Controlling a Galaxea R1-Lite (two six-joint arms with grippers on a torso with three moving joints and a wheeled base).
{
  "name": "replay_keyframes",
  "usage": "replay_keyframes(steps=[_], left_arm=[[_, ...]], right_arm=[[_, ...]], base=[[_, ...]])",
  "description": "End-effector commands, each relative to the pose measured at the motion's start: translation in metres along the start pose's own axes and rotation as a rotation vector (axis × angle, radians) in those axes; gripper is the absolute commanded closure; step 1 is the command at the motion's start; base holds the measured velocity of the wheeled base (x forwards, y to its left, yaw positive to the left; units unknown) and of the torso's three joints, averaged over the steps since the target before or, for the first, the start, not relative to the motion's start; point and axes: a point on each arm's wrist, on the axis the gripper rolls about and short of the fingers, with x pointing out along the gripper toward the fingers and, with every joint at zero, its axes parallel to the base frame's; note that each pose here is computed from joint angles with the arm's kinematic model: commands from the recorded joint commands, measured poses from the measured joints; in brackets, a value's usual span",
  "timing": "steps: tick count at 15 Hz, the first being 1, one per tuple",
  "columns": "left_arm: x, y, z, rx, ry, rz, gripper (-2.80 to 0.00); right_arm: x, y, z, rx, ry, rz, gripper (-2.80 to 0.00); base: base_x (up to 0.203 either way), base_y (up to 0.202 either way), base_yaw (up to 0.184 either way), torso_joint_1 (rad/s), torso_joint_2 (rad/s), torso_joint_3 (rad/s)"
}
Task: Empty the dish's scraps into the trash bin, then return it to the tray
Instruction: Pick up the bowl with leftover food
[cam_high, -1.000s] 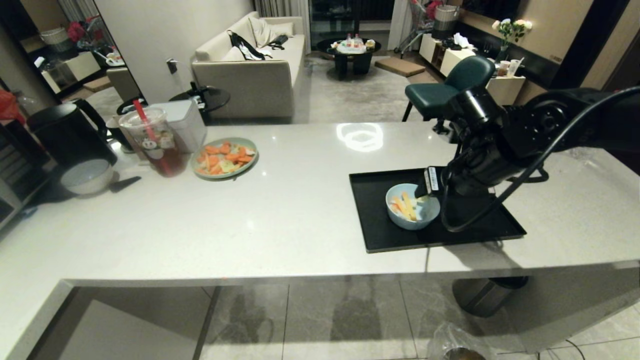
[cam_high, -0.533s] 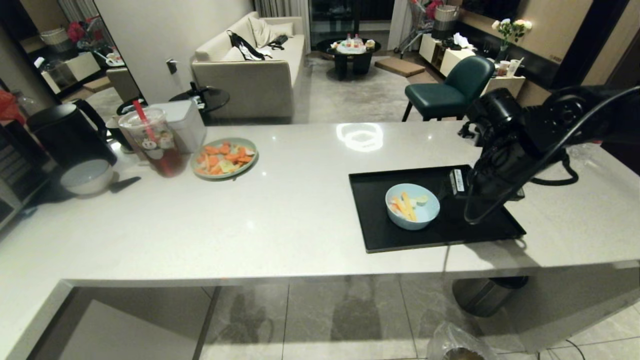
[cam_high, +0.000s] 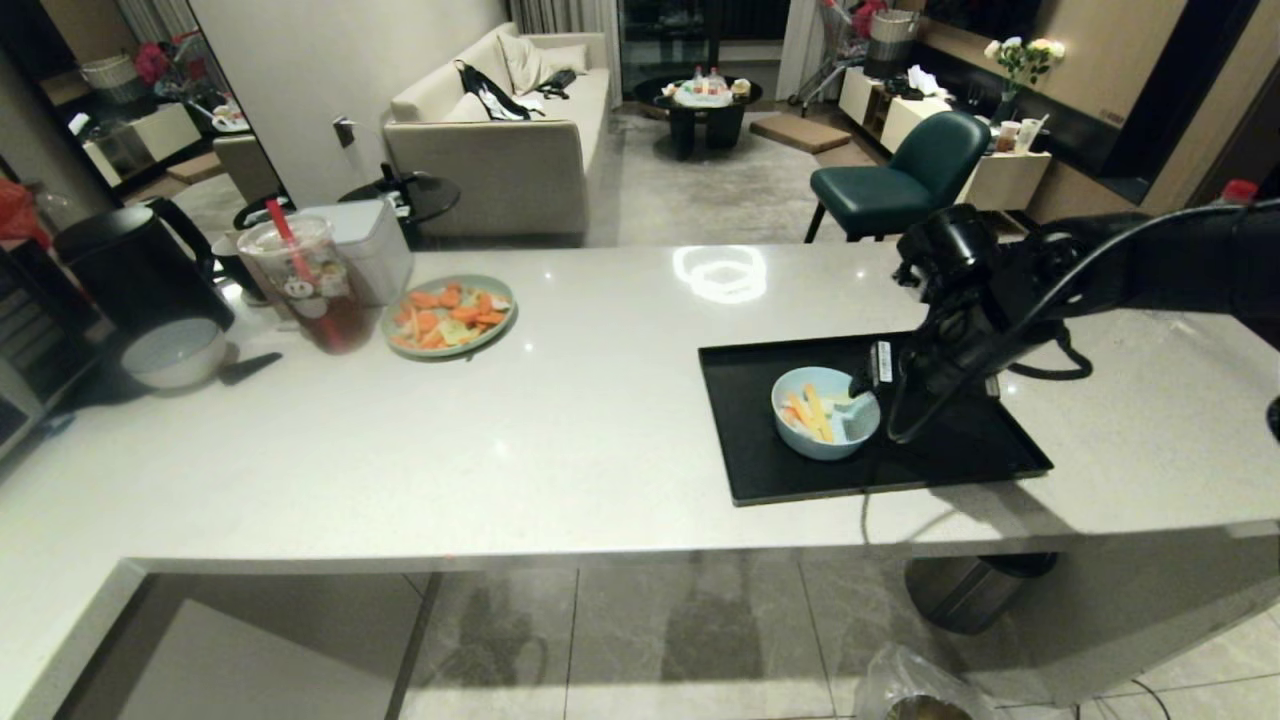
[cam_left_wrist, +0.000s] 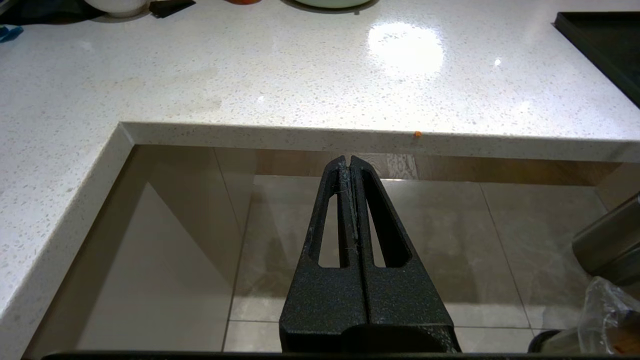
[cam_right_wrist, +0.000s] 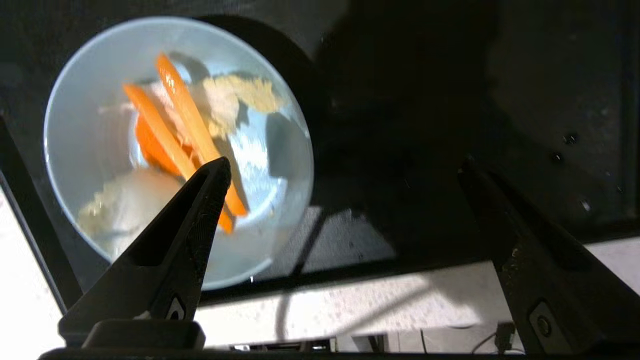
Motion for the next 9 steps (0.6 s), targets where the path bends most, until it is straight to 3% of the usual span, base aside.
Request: replay_keyframes(steps=[1,9], left_arm=[[0.000,0.000,0.000,-0.001,0.000,0.000,0.00],[0.000,0.000,0.000,-0.001,-0.001,0.001,0.00]], right_arm=[[0.019,0.005,0.000,-0.002,0.017,-0.006,-2.80],[0.033,0.014,-0.007,-0.024,0.051,-0.003,-2.80]], base=[[0.000,0.000,0.000,0.000,0.00,0.000],[0.000,0.000,0.000,0.000,0.00,0.000]])
